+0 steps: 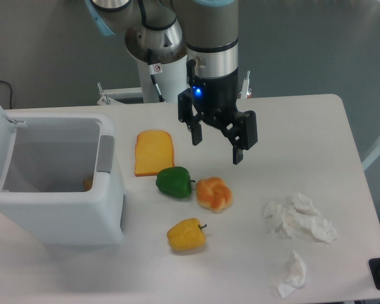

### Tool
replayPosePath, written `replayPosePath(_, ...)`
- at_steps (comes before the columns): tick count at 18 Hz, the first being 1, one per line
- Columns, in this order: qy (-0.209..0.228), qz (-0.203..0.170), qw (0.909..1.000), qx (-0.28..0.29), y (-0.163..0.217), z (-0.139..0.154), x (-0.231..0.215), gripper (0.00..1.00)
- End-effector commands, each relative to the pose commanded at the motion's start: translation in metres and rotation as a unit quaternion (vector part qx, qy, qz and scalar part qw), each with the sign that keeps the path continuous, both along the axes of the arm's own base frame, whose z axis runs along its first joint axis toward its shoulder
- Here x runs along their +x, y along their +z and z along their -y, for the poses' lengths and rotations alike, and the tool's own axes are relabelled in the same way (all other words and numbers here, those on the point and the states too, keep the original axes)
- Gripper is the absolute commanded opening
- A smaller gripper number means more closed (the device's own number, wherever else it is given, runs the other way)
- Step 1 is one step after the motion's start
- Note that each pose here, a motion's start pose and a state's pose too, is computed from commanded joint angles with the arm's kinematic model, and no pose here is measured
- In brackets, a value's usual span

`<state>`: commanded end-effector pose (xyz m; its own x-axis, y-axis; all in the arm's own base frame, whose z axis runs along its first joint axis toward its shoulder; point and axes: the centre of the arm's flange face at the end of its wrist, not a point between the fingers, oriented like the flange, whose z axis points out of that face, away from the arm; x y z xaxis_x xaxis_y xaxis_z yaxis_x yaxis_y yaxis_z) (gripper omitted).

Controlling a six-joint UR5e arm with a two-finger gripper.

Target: Close the trash can

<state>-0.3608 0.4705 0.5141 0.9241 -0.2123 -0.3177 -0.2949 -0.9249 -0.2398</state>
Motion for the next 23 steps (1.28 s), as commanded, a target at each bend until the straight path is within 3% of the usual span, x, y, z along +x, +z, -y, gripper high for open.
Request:
replayPosePath(11, 0.002, -0.001, 1.0, 0.009, -0.004, -0.005, -0.001, 1.0)
replayPosePath(23, 0.052, 0.021, 0.9973, 0.047, 0.0, -0.011, -0.001, 1.0)
